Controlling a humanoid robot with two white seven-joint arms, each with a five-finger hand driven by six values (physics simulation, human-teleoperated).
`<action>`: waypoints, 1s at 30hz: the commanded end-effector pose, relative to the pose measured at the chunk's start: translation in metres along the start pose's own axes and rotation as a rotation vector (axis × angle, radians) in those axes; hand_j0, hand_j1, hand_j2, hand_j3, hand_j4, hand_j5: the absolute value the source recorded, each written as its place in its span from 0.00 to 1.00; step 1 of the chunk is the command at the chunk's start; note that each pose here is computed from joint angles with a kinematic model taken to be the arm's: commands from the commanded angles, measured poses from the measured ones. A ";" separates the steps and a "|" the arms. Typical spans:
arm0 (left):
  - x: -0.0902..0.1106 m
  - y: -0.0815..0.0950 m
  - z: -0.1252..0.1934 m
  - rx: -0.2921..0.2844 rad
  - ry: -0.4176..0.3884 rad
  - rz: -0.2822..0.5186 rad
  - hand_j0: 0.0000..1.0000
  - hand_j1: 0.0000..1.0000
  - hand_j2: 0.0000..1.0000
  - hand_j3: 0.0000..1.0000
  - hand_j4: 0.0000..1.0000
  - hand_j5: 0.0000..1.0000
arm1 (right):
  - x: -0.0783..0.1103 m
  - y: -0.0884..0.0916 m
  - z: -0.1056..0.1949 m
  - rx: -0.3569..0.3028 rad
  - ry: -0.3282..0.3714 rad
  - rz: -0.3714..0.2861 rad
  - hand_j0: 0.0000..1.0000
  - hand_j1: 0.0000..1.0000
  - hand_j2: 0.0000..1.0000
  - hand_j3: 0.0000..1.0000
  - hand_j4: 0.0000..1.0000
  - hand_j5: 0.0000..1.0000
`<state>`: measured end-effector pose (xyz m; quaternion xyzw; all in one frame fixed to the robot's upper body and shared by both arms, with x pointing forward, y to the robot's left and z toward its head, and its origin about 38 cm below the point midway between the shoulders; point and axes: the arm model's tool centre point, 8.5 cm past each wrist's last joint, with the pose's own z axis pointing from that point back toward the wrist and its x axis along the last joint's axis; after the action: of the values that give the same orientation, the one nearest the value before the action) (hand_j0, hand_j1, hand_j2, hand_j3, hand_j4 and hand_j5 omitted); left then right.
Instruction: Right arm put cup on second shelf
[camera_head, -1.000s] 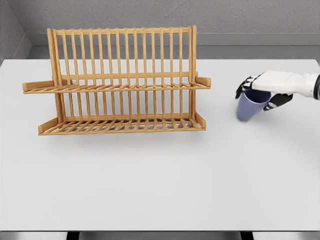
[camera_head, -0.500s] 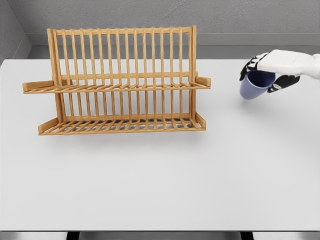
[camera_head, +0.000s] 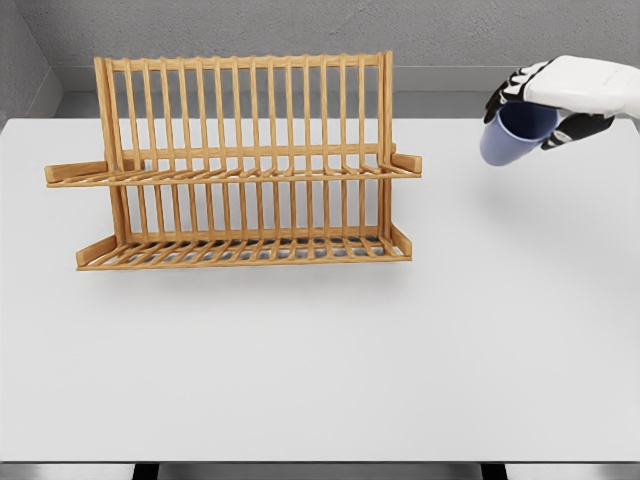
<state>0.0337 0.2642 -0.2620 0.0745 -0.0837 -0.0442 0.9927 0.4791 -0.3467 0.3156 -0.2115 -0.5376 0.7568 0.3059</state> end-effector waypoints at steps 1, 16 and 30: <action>0.000 0.000 0.000 0.000 0.000 0.000 1.00 1.00 1.00 1.00 1.00 1.00 | 0.005 -0.007 0.000 -0.021 -0.013 0.010 0.67 0.67 0.67 0.67 0.67 0.67; 0.000 0.000 0.000 0.000 0.000 0.000 1.00 1.00 1.00 1.00 1.00 1.00 | 0.052 -0.048 -0.007 -0.084 -0.127 0.150 0.67 0.67 0.67 0.67 0.67 0.67; 0.000 0.000 0.000 0.000 0.000 0.000 1.00 1.00 1.00 1.00 1.00 1.00 | 0.098 -0.068 -0.015 -0.126 -0.239 0.250 0.67 0.67 0.67 0.67 0.67 0.67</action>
<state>0.0337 0.2642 -0.2620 0.0745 -0.0836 -0.0443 0.9927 0.4374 -0.2575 0.3737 -0.2072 -0.5824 0.7741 0.1363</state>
